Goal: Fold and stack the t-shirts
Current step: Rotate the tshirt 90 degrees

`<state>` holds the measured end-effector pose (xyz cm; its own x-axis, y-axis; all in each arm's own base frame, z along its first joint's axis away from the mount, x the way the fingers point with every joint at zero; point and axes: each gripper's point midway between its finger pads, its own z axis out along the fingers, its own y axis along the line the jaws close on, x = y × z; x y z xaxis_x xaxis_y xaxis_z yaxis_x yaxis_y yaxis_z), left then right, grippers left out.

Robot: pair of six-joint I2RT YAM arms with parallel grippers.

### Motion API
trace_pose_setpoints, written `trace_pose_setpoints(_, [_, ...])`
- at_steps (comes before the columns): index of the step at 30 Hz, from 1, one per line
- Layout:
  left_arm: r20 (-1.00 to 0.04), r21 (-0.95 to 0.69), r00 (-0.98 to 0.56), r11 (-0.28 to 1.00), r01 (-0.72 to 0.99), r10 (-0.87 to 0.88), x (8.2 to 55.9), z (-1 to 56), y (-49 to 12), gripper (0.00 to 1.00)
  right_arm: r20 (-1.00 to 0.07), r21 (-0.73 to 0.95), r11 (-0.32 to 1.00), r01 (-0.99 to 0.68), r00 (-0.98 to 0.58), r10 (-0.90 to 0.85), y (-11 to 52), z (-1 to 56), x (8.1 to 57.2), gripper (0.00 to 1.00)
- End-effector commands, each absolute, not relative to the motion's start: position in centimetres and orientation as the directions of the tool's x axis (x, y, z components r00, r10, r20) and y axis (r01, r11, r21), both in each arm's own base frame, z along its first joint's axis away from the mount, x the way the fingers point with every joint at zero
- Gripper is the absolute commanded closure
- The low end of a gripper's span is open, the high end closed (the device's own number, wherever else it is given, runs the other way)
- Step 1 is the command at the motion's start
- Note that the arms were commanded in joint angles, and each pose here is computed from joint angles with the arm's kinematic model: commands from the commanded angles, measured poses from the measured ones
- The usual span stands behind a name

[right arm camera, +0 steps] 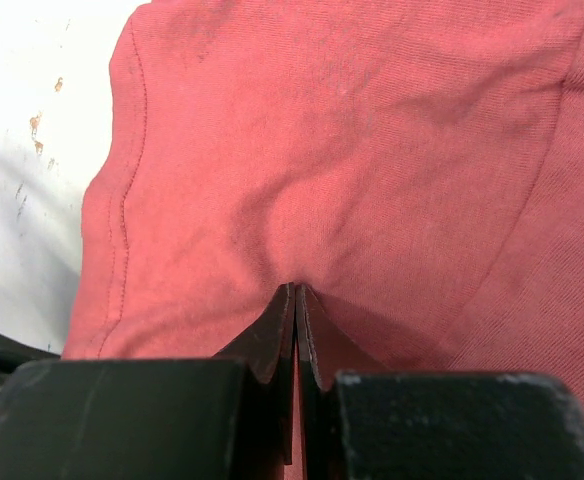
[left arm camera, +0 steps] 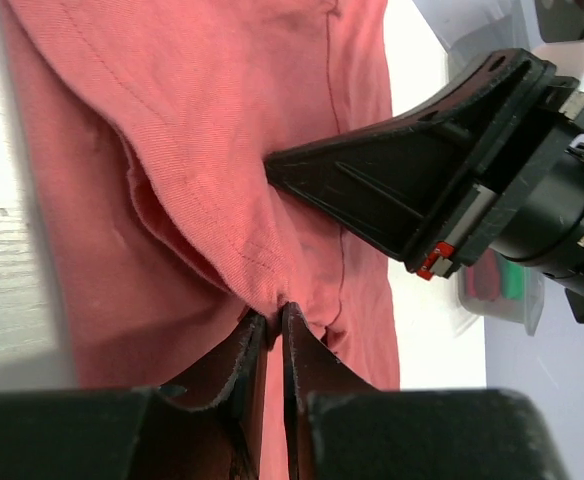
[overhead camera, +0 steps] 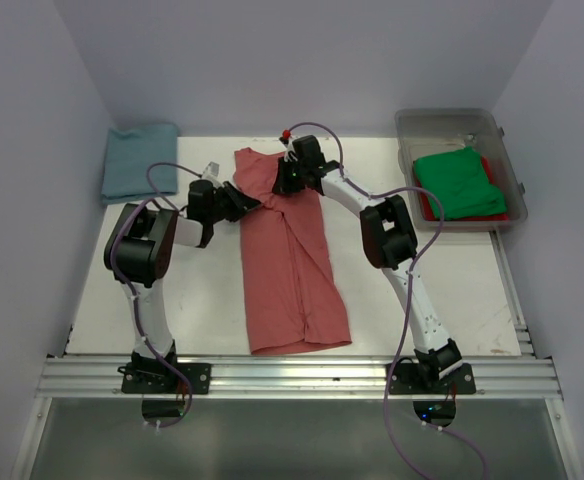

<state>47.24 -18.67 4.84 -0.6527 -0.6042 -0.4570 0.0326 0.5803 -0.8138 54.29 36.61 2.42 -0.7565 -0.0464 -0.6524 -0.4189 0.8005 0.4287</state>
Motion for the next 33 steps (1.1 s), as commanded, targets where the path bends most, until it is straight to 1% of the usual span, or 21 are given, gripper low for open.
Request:
trace_pose_setpoints(1, [-0.511, -0.829, -0.611, 0.534, 0.165, -0.605, 47.7, 9.5, -19.3, 0.87, -0.508, 0.344, 0.885, -0.314, -0.855, -0.106, 31.8, -3.9, 52.1, 1.00])
trace_pose_setpoints(8, [-0.472, -0.856, -0.660, 0.482, 0.186, -0.584, 47.7, 10.6, -20.5, 0.88, -0.505, 0.345, 0.885, -0.312, -0.857, -0.105, 31.7, -4.0, 52.0, 1.00])
trace_pose_setpoints(10, [-0.453, -0.860, -0.683, 0.483, 0.166, -0.573, 47.9, 11.0, -20.6, 0.88, -0.506, 0.341, 0.886, -0.315, -0.855, -0.109, 31.5, -4.0, 52.0, 1.00])
trace_pose_setpoints(11, [-0.422, -0.863, -0.711, 0.489, 0.125, -0.562, 47.5, 10.7, -20.7, 0.88, -0.501, 0.340, 0.887, -0.312, -0.858, -0.110, 31.3, -4.2, 51.9, 1.00])
trace_pose_setpoints(14, [-0.409, -0.862, -0.722, 0.495, 0.105, -0.558, 47.8, 12.2, -20.4, 0.87, -0.500, 0.340, 0.888, -0.309, -0.859, -0.107, 31.1, -4.1, 51.9, 1.00])
trace_pose_setpoints(15, [-0.381, -0.864, -0.741, 0.497, 0.074, -0.553, 47.5, 12.0, -20.4, 0.87, -0.499, 0.340, 0.889, -0.306, -0.860, -0.105, 30.9, -4.1, 52.0, 1.00])
trace_pose_setpoints(18, [-0.356, -0.866, -0.750, 0.499, 0.039, -0.558, 47.8, 13.0, -19.2, 0.80, -0.496, 0.341, 0.890, -0.303, -0.862, -0.103, 30.7, -4.3, 52.0, 1.00])
trace_pose_setpoints(19, [-0.360, -0.863, -0.740, 0.504, 0.033, -0.568, 48.4, 13.6, -18.4, 0.75, -0.497, 0.342, 0.890, -0.303, -0.862, -0.102, 30.7, -4.2, 52.1, 1.00])
trace_pose_setpoints(20, [-0.339, -0.858, -0.745, 0.514, -0.007, -0.575, 48.3, 13.3, -17.7, 0.69, -0.498, 0.344, 0.888, -0.305, -0.861, -0.103, 30.8, -4.2, 52.0, 1.00])
trace_pose_setpoints(21, [-0.344, -0.852, -0.741, 0.523, -0.012, -0.577, 48.4, 13.5, -17.2, 0.62, -0.498, 0.344, 0.888, -0.305, -0.861, -0.103, 30.8, -4.2, 52.0, 1.00])
trace_pose_setpoints(24, [-0.341, -0.845, -0.718, 0.532, -0.048, -0.607, 48.6, 13.9, -15.3, 0.52, -0.496, 0.345, 0.888, -0.305, -0.862, -0.104, 30.8, -4.2, 52.0, 1.00])
trace_pose_setpoints(27, [-0.356, -0.843, -0.690, 0.535, -0.054, -0.630, 48.6, 14.6, -14.2, 0.46, -0.497, 0.345, 0.888, -0.304, -0.862, -0.102, 30.8, -4.2, 52.1, 1.00])
trace_pose_setpoints(28, [-0.356, -0.843, -0.685, 0.534, -0.057, -0.635, 48.4, 14.5, -14.1, 0.43, -0.496, 0.346, 0.888, -0.304, -0.862, -0.103, 30.8, -4.2, 52.1, 1.00])
trace_pose_setpoints(29, [-0.391, -0.847, -0.660, 0.531, -0.014, -0.641, 48.6, 15.8, -14.1, 0.41, -0.498, 0.346, 0.887, -0.307, -0.861, -0.103, 30.9, -4.1, 52.1, 1.00])
trace_pose_setpoints(30, [-0.400, -0.851, -0.650, 0.526, 0.002, -0.646, 48.6, 16.2, -14.1, 0.39, -0.498, 0.347, 0.887, -0.305, -0.861, -0.102, 30.9, -4.1, 52.1, 1.00])
trace_pose_setpoints(33, [-0.459, -0.850, -0.622, 0.517, 0.101, -0.634, 48.9, 16.9, -14.5, 0.39, -0.495, 0.352, 0.887, -0.300, -0.864, -0.095, 30.9, -4.2, 52.1, 1.00])
